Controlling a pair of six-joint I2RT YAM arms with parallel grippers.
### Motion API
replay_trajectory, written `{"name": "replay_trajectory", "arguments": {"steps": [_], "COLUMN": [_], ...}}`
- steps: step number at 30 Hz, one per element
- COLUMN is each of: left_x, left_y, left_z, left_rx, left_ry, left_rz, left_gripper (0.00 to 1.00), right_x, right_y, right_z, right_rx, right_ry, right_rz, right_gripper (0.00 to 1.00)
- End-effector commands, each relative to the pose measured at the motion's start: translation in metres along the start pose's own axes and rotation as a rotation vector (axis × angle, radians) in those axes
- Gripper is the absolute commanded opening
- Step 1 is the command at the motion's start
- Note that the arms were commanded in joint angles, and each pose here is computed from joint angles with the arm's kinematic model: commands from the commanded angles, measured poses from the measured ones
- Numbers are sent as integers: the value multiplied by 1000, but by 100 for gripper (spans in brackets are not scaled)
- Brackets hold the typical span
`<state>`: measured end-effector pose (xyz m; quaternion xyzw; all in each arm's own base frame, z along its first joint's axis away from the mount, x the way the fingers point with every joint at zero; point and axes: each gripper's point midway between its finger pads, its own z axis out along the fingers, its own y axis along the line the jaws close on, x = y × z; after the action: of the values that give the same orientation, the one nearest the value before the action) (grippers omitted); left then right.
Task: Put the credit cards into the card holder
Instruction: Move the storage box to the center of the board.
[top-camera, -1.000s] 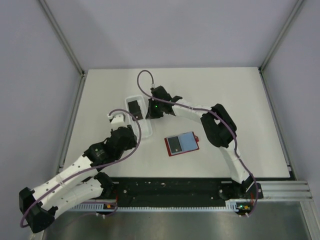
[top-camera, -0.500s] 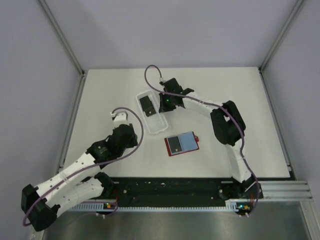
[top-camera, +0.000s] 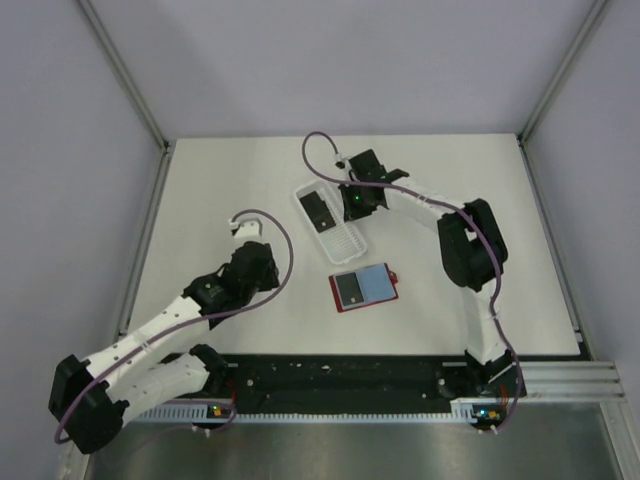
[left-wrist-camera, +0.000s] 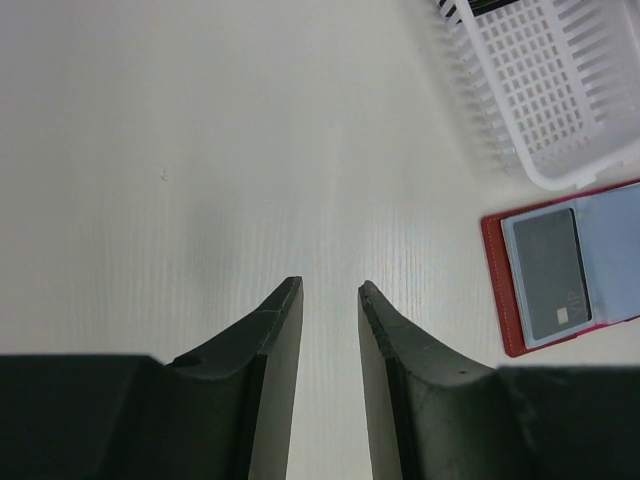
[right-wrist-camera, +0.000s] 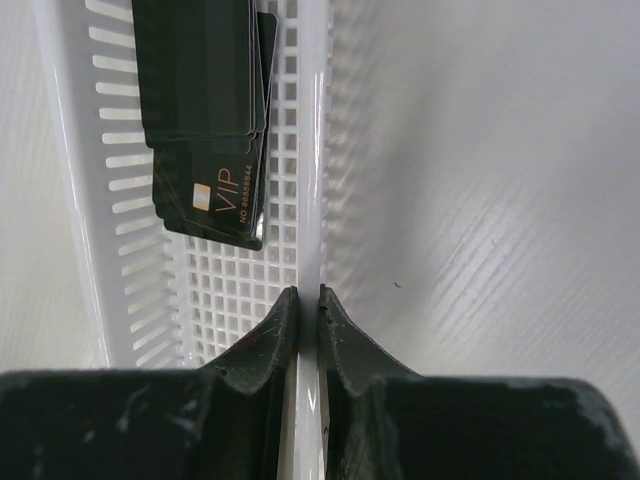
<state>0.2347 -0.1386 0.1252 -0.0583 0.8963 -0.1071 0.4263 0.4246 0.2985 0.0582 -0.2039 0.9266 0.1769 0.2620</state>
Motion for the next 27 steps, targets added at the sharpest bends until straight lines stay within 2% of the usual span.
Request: {"name": "replay_trajectory", "arguments": {"steps": [1,2,6,10,18,27], "left_x": [-27,-31,-49,-57,-66,-70], "left_y": [-18,-21,-35,-46,-70,-70], "left_z": [7,11,27,51,95,147], "left_rx": [47,53,80,92,109,115], "left_ry": [-56,-58,-62,-40,-25,-14], "left_rz": [-24,-29,-57,-72,-81,-146], "left_gripper": [35,36,35,31,20,14], "right_x": [-8,-8,-18,-41,-88,-96], "right_y": [-20,-23,-25,-20,11,27], "right_z": [-30,-32,-45,-60,-63,-25], "right_rx": [67,69,77,77,-61,-171], "right_ry": [-30,-33,-65,-127,-212,-181], "right_rz": [-67,-64,-67,-76,-36,9], "right_gripper": [0,1,29,40,40,40]}}
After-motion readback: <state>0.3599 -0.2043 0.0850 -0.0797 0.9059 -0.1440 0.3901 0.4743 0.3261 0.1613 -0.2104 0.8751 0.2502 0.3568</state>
